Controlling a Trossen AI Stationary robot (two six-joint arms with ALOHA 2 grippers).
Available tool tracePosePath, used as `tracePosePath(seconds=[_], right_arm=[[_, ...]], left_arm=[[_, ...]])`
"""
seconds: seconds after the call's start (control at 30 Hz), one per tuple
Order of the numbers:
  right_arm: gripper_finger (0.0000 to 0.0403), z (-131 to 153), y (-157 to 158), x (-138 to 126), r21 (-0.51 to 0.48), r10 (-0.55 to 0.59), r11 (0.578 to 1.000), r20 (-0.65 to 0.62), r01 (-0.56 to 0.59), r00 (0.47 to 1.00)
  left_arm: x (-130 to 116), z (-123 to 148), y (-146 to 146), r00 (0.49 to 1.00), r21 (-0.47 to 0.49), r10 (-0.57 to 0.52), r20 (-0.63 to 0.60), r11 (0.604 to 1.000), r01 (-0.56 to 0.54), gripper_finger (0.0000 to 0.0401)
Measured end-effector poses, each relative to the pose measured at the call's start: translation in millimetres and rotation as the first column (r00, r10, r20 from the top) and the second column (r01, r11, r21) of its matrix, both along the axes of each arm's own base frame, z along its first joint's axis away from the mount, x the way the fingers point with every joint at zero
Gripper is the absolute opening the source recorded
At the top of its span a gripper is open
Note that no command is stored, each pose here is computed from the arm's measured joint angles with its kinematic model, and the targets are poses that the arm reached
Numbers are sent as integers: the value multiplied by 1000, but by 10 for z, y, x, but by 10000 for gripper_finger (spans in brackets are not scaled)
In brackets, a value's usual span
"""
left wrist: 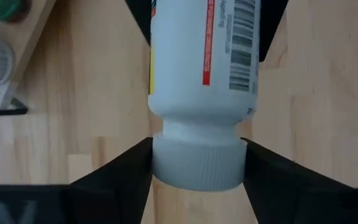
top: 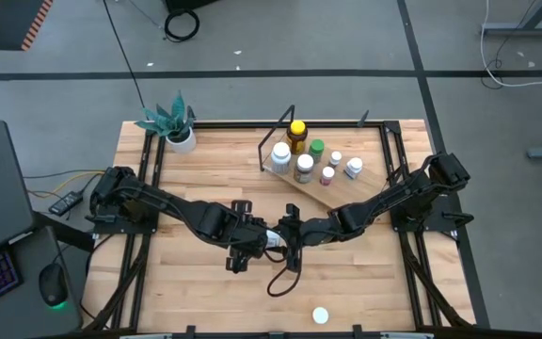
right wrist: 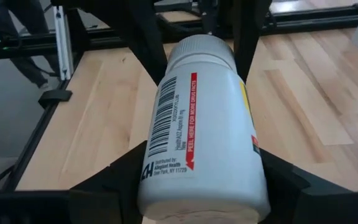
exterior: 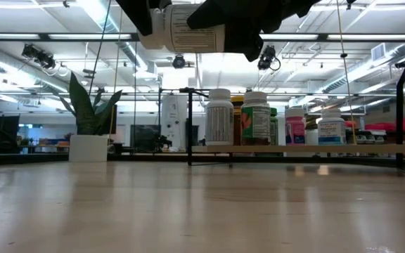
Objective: Pick and place medicine bottles onto shelf by color
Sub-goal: Put the white and green pill bottle on the shelf
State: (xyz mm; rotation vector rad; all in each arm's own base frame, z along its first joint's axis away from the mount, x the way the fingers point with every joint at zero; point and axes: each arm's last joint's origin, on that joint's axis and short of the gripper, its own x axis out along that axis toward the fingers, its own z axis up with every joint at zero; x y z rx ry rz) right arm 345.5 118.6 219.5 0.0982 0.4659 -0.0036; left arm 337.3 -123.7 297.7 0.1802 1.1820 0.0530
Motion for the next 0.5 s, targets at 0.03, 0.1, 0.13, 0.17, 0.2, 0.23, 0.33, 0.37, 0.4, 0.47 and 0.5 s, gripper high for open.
tracePosePath(seconds=[0.03, 0.1, 0.13, 0.17, 0.2, 0.23, 0.33, 0.37, 0.4, 0.47, 0.5], right_arm=[[224, 2, -1, 1, 0, -1, 1000, 1, 1, 1000], [226, -3, -3, -2, -3, -2, 1000, -7, 2, 1000], [227, -4, -3, -3, -3, -3, 1000, -8, 3, 1000], [227, -5, -3, -4, -4, -3, 1000, -9, 3, 1000], [227, -9, -4, -6, -7, -5, 1000, -13, 5, 1000], [225, -17, -6, -10, -12, -8, 1000, -20, 8, 1000], [223, -8, -9, -9, -15, -21, 1000, -9, 20, 1000], [223, 6, -9, -4, -12, -21, 1000, 3, 21, 1000], [224, 18, -7, 1, -11, -20, 1000, 15, 20, 1000], [228, 47, 10, -6, -26, -11, 1000, 33, 12, 999], [229, 62, 22, -10, -36, -9, 999, 43, 11, 999]], left_arm=[[-15, 12, 8, 1000, 7, 3, -3, 1000, -3, 235], [-66, 69, 29, 1000, 12, 7, -1, 1000, -7, 246], [-92, 101, 40, 1000, 14, 12, 3, 1000, -12, 250], [-115, 138, 48, 1000, 13, 17, 13, 1000, -17, 254], [-147, 184, 61, 1000, 11, 19, 23, 1000, -20, 256], [-177, 218, 73, 999, 9, 23, 27, 1000, -23, 258], [-257, 333, 114, 997, -6, 54, 60, 999, -54, 259], [-276, 366, 123, 995, -15, 72, 75, 997, -71, 260], [-299, 398, 133, 992, -16, 87, 91, 996, -86, 260], [-341, 449, 124, 987, -16, 109, 122, 994, -107, 260], [-361, 470, 107, 983, -4, 119, 143, 993, -119, 260]])
